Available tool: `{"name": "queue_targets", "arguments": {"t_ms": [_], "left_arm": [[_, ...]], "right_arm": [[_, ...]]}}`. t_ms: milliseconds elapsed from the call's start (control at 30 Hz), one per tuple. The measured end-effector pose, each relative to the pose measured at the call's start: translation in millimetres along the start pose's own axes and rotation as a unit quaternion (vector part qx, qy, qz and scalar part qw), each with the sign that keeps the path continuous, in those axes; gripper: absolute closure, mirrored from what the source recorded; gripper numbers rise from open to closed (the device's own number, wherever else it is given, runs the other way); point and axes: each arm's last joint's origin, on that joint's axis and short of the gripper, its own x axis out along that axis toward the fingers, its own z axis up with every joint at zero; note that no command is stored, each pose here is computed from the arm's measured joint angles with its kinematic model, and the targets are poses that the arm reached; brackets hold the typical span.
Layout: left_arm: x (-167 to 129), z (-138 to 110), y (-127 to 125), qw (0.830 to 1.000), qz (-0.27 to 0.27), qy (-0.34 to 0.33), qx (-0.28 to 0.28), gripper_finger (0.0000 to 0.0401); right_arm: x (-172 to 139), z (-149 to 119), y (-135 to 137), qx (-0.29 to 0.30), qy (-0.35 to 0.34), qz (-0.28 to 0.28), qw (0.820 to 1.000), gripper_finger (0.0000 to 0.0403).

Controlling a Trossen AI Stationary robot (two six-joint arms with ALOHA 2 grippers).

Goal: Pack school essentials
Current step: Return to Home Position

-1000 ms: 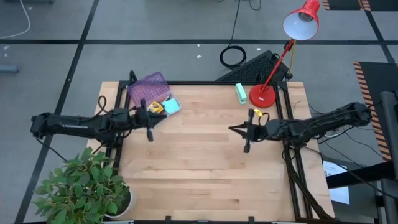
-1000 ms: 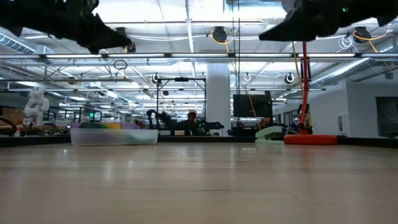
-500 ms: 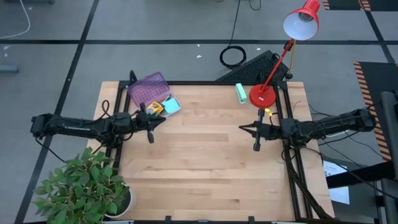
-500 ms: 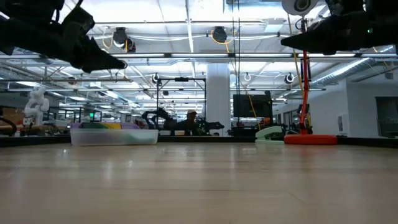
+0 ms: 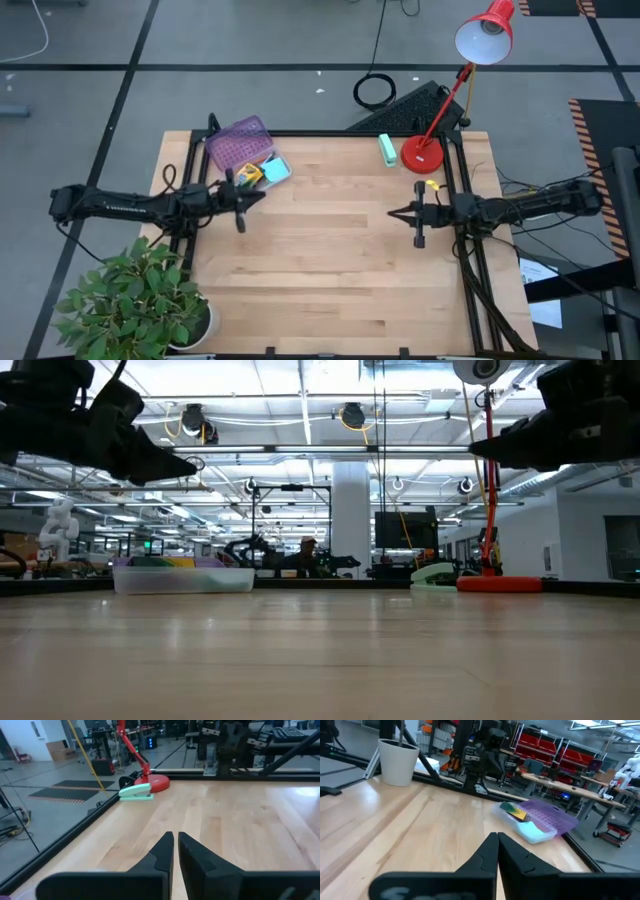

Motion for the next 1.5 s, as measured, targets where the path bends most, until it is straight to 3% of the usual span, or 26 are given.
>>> {"name": "queue_targets", "arguments": {"t_ms": [233, 400, 767, 1033, 1500], "left_arm": [[-8.1, -2.6, 0.0, 0.999, -0.025, -0.029, -0.009, 0.0372], [-13.6, -3.9, -0.8, 0.997, -0.055, -0.051, -0.001, 0.0396], [-21.9, -4.1, 0.8, 0.996, -0.058, -0.068, -0.007, 0.0398], [-22.6, -3.0, 0.8, 0.996, -0.059, -0.073, -0.009, 0.0398], [-24.2, -1.9, -5.8, 0.993, -0.088, -0.078, -0.025, 0.0394]], "right_arm": [[-8.8, 3.8, -2.2, 0.013, -0.039, -0.011, 0.999, 0.0403], [-14.5, 4.7, -3.2, 0.012, -0.044, -0.012, 0.999, 0.0403], [-31.9, 10.9, -7.0, 0.018, -0.089, -0.022, 0.996, 0.0403], [-40.4, 14.8, -7.5, 0.023, -0.134, 0.003, 0.991, 0.0403], [-37.4, 1.4, -14.1, 0.012, -0.066, -0.026, 0.997, 0.0403]]}}
